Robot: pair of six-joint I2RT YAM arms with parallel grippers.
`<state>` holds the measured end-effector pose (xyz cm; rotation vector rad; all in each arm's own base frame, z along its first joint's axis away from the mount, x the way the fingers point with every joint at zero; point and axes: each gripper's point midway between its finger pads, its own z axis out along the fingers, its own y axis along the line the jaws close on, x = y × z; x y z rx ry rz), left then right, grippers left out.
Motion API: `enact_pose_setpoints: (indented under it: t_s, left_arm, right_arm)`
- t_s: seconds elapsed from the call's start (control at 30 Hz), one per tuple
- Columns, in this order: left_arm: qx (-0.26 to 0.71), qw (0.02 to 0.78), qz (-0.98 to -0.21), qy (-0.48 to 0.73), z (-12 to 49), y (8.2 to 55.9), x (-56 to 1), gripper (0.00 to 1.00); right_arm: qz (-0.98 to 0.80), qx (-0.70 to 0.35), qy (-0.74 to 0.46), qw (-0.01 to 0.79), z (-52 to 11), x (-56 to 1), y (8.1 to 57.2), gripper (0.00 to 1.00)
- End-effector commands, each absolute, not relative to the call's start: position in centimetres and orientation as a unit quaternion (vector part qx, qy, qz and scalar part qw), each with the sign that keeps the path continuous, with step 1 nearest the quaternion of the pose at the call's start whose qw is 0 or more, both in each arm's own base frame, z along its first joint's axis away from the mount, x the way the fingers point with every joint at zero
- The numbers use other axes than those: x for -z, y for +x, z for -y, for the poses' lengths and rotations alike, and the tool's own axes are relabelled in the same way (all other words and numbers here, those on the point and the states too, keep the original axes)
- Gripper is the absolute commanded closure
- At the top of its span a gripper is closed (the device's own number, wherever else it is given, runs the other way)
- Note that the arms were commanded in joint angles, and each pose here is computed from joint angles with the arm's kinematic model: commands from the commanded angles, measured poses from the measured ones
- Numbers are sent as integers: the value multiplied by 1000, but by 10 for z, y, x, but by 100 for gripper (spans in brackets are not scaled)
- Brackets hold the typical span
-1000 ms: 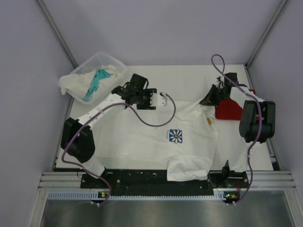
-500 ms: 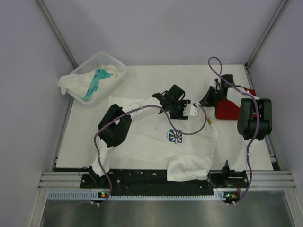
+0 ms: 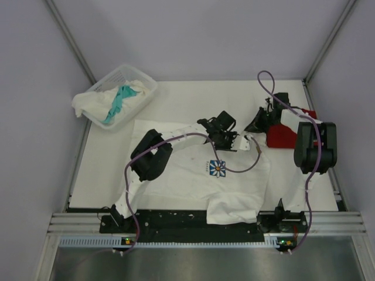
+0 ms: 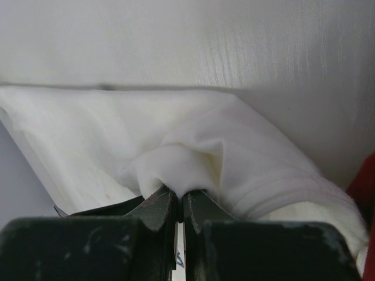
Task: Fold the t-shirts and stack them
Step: Fold the flattened tshirt in 1/3 of the way
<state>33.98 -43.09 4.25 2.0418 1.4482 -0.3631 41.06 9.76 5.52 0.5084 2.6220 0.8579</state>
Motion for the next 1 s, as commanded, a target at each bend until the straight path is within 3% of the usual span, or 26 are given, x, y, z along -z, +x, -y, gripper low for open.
enact_pose_setpoints:
  t_s: [0.0, 0.1, 0.2, 0.4, 0.43, 0.47, 0.5, 0.57, 0.67, 0.97]
  left_arm:
    - [145, 295, -534, 779, 432, 334, -50, 68]
    - [148, 288, -531, 783, 430, 330, -48, 76]
    - [151, 282, -529, 786, 431, 325, -47, 100]
    - [147, 297, -539, 774, 433, 328, -68, 100]
    - [157, 298, -534, 776, 435, 323, -73, 98]
    - [167, 300, -524, 780, 438, 316, -81, 81]
    - [175, 302, -515, 783, 444, 308, -87, 73]
    - [185, 306, -515, 779, 455, 301, -91, 65]
    - [187, 294, -540, 767, 462, 310, -78, 61]
    - [157, 267, -572, 760, 453, 332, -49, 63]
  right_arm:
    - [-916, -307, 151, 209, -101, -81, 414, 100]
    - [-916, -305, 151, 210, -100, -81, 411, 100]
    - [-916, -305, 151, 210, -99, -83, 408, 100]
    - [-915, -306, 145, 220, -101, -94, 401, 100]
    - [-914, -305, 145, 224, -100, -97, 402, 100]
    - [-914, -305, 145, 223, -100, -97, 402, 100]
    - [-914, -305, 146, 223, -100, -97, 403, 100]
    - [-914, -306, 147, 221, -101, -96, 403, 100]
    - [-914, -307, 145, 223, -102, -98, 402, 100]
    - [-912, -307, 139, 233, -101, -107, 398, 100]
